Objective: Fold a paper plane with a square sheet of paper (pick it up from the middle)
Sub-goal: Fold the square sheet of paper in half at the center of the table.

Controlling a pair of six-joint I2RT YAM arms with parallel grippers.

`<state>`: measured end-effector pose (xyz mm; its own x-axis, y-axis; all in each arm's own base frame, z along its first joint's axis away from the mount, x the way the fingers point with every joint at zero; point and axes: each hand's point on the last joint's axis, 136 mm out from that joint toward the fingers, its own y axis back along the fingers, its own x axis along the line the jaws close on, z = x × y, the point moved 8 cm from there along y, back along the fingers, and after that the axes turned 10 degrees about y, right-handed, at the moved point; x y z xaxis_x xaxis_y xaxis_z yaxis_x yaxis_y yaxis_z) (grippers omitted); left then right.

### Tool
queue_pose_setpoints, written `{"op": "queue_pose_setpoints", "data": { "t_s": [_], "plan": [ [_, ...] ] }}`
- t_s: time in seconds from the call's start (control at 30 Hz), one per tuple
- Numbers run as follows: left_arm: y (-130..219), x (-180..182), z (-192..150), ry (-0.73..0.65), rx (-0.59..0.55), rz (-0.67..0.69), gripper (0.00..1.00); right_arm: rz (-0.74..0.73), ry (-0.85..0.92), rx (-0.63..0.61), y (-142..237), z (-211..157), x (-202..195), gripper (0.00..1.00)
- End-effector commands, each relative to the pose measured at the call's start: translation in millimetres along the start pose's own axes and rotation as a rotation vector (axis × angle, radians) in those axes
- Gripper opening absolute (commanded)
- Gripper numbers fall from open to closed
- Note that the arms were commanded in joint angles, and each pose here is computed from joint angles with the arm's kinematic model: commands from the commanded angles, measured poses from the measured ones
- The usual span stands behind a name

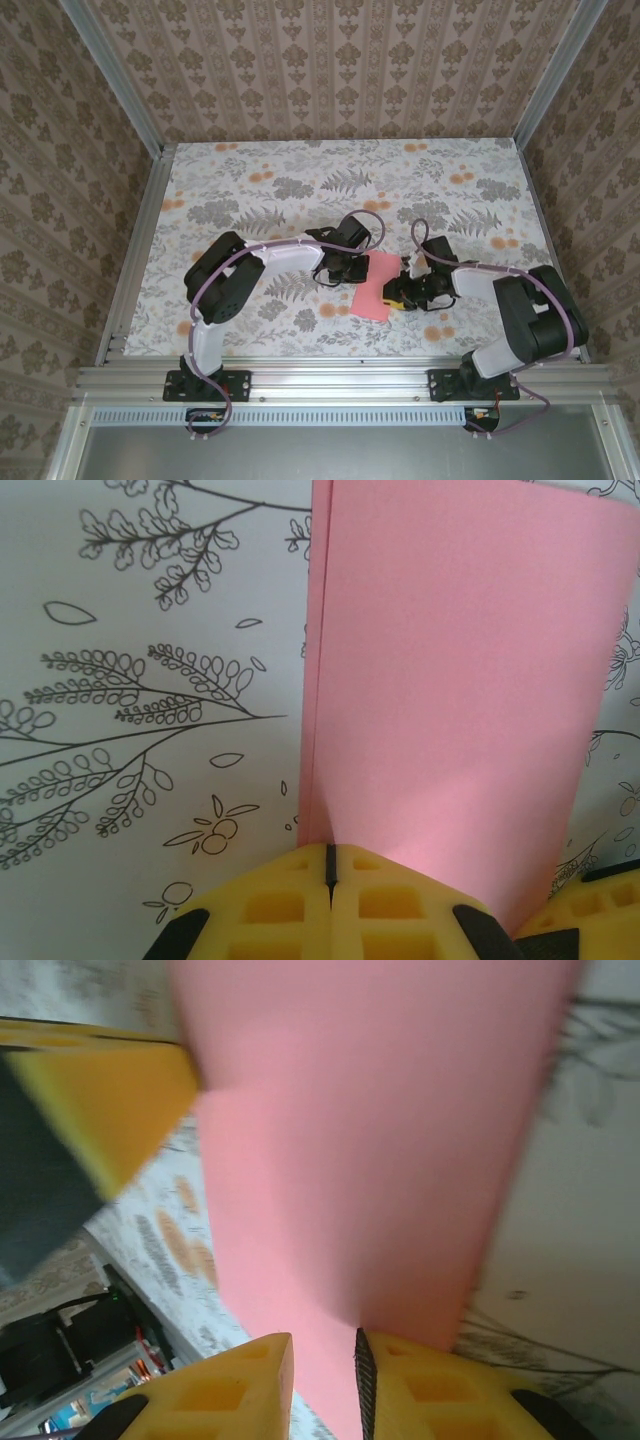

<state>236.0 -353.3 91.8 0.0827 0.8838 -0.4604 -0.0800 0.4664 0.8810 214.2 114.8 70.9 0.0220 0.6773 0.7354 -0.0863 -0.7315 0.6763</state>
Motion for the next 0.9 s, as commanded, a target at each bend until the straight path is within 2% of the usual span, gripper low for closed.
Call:
{"op": "queue_pose_setpoints", "data": {
  "t_s": [0.0, 0.17, 0.27, 0.37, 0.6, 0.73, 0.87],
  "plan": [
    [-13.0, 14.5, -16.1, -0.007, 0.075, 0.085, 0.02, -0.052, -0.045, 0.04, -9.9, -11.3, -14.5, 0.26],
    [-11.4, 14.6, -17.5, -0.008, 0.072, 0.087, 0.02, -0.075, 0.009, 0.007, 5.3, -12.2, 4.2, 0.26],
    [-11.9, 13.8, -17.2, -0.01, 0.074, 0.084, 0.02, -0.013, 0.048, -0.035, 16.0, -14.6, 18.4, 0.26],
    [-11.2, 11.4, -16.7, -0.014, 0.073, 0.081, 0.02, 0.049, 0.047, -0.027, 13.1, -23.3, 22.5, 0.27],
    [-11.5, 11.1, -17.8, -0.016, 0.076, 0.088, 0.02, -0.022, -0.002, 0.054, -6.6, -34.9, 1.3, 0.27],
    [-10.9, 11.4, -19.7, -0.019, 0.076, 0.095, 0.02, -0.131, 0.014, 0.116, -3.1, -43.7, -7.6, 0.27],
    [-11.0, 11.8, -20.1, -0.021, 0.077, 0.096, 0.02, -0.078, 0.038, 0.075, 6.4, -42.8, 7.5, 0.27]
  ]
}}
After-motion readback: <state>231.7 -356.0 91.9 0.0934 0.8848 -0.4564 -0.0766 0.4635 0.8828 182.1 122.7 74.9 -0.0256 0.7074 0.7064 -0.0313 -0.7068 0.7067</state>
